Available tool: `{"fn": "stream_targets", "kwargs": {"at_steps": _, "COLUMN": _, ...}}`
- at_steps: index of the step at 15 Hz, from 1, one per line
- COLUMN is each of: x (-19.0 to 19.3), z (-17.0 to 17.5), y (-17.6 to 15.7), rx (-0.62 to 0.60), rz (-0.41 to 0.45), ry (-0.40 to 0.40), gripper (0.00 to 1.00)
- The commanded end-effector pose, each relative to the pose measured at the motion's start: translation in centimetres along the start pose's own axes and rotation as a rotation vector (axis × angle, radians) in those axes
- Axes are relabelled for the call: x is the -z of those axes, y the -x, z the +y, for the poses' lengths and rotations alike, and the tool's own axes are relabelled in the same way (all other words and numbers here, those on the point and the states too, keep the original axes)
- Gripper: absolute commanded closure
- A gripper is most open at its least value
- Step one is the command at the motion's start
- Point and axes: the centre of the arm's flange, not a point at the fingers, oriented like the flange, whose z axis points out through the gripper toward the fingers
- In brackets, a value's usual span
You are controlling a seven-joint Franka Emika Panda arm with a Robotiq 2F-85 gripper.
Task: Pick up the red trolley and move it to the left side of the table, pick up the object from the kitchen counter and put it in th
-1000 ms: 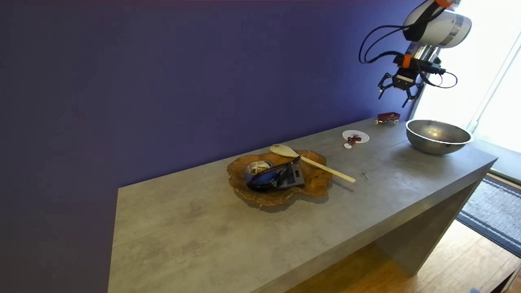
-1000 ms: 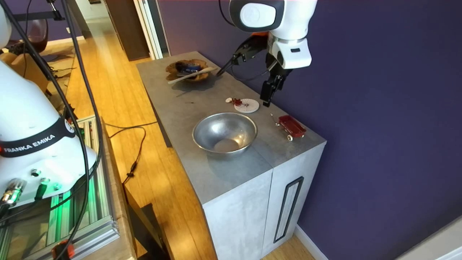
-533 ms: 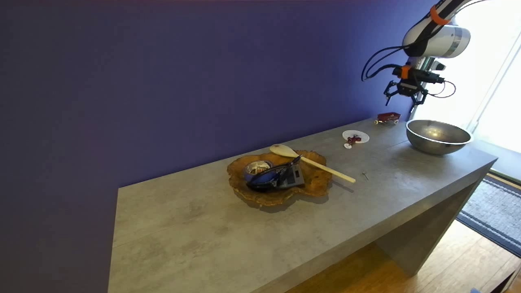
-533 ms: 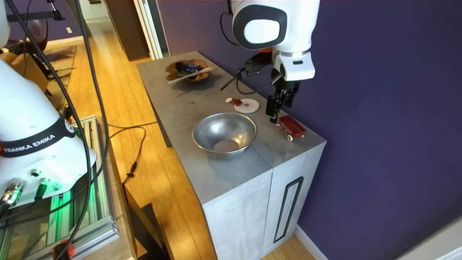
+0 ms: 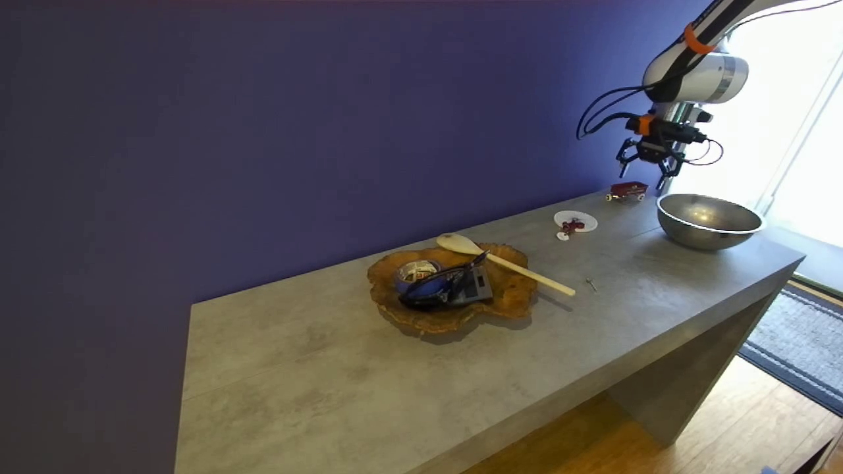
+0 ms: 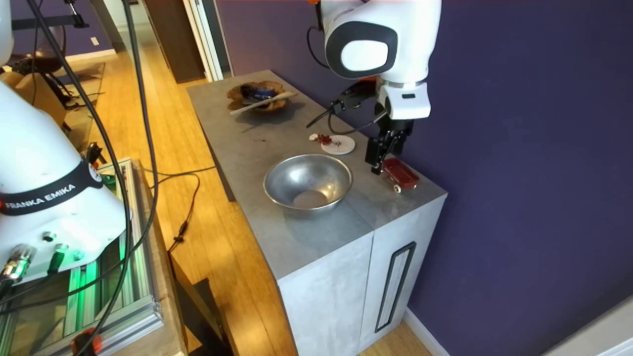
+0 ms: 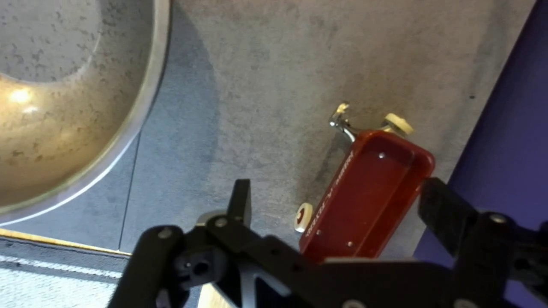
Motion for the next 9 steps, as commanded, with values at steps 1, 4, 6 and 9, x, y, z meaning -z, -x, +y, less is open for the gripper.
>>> {"fn": "stream_targets", "kwargs": {"at_steps": 1, "x": -1.0, "z": -2.0, "y": -0.5, "rx": -0.043, "rz": 0.030, "ry": -0.005, "gripper": 0.00}}
{"fn": "stream_targets", "kwargs": {"at_steps": 4, "x": -1.7, "z": -2.8, "y": -1.0, "rx": -0.069, "rz": 0.049, "ry": -0.010, "gripper": 0.00}}
{"fn": "stream_targets", "kwargs": {"at_steps": 6, "x": -2.0, "z": -3.3, "y": -1.3, "rx": -0.077, "rz": 0.051, "ry": -0.017, "gripper": 0.00}}
{"fn": "stream_targets", "kwargs": {"at_steps": 9, "x": -2.6, "z": -3.6, "y": -1.8, "rx": -0.089, "rz": 0.063, "ry": -0.012, "gripper": 0.02}}
